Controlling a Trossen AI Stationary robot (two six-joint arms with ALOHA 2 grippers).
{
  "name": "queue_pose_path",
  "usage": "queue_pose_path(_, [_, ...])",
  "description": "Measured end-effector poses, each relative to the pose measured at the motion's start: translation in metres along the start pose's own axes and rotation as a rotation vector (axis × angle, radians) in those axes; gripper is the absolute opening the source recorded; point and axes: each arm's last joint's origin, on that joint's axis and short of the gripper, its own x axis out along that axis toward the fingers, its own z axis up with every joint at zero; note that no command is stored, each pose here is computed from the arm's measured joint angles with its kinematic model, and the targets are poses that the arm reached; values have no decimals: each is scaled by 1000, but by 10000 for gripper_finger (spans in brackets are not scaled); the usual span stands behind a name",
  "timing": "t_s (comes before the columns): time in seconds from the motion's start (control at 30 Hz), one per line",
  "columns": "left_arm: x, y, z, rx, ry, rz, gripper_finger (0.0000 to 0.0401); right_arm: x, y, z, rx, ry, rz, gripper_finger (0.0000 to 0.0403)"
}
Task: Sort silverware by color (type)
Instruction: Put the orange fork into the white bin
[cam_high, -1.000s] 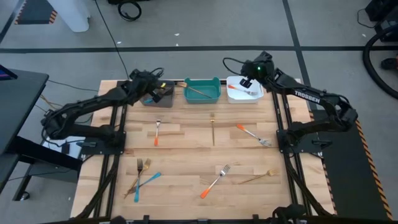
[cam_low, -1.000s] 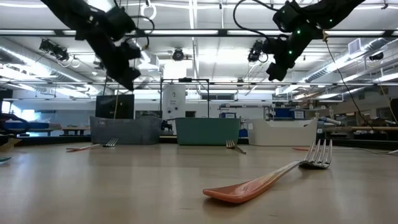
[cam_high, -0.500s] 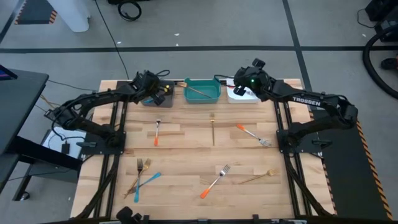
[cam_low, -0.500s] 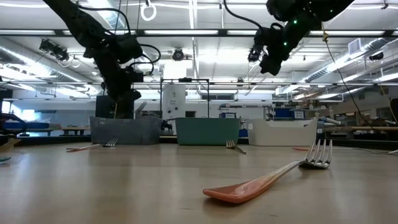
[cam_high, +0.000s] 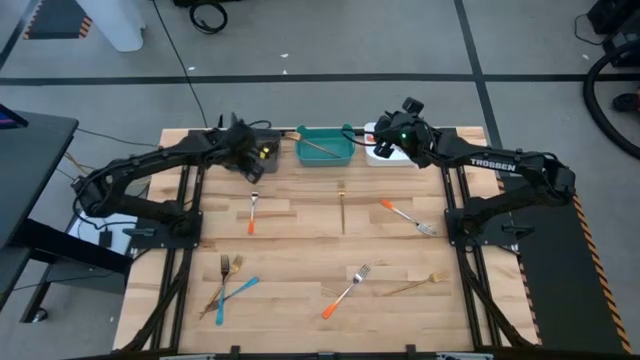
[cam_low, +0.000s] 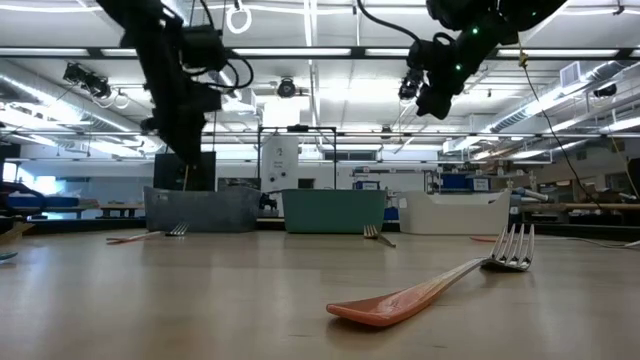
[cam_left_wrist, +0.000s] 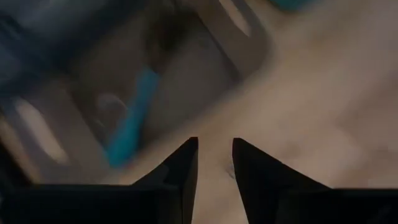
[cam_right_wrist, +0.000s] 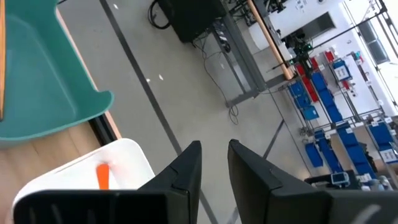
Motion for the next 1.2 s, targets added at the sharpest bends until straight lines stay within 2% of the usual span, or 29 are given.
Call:
queue_pose_path(0.13, [-19,-25,-17,-104,146,-103,109,2,-2,-3,-6,21,-1,86])
queue_pose_path(0.33, [-31,-67,-61,-188,324,-71,109,5,-4,-6,-6,38,-5,86])
queue_pose_path(0.6, [-53,-109,-101,-181,355,-127,109,0,1,-2,-17,20,12,86])
queue_pose_path(0.8, [-65,-125,-123,-75,359,-179,109,-27,29,10,-7,-47,103,86])
queue_pose_path(0.87, [-68,-128,-126,-62,351,-194,109,-40,40,16,37,-101,178,86])
queue_pose_path(0.93, [-69,-131,-128,-59,325,-209,109,-54,52,21,117,-166,309,86])
queue_pose_path(1.1, [-70,-138,-124,-31,208,-260,109,-82,77,32,397,-235,755,86])
queue_pose_path(1.2, [-71,-144,-119,3,114,-300,109,-95,95,34,417,-215,990,86])
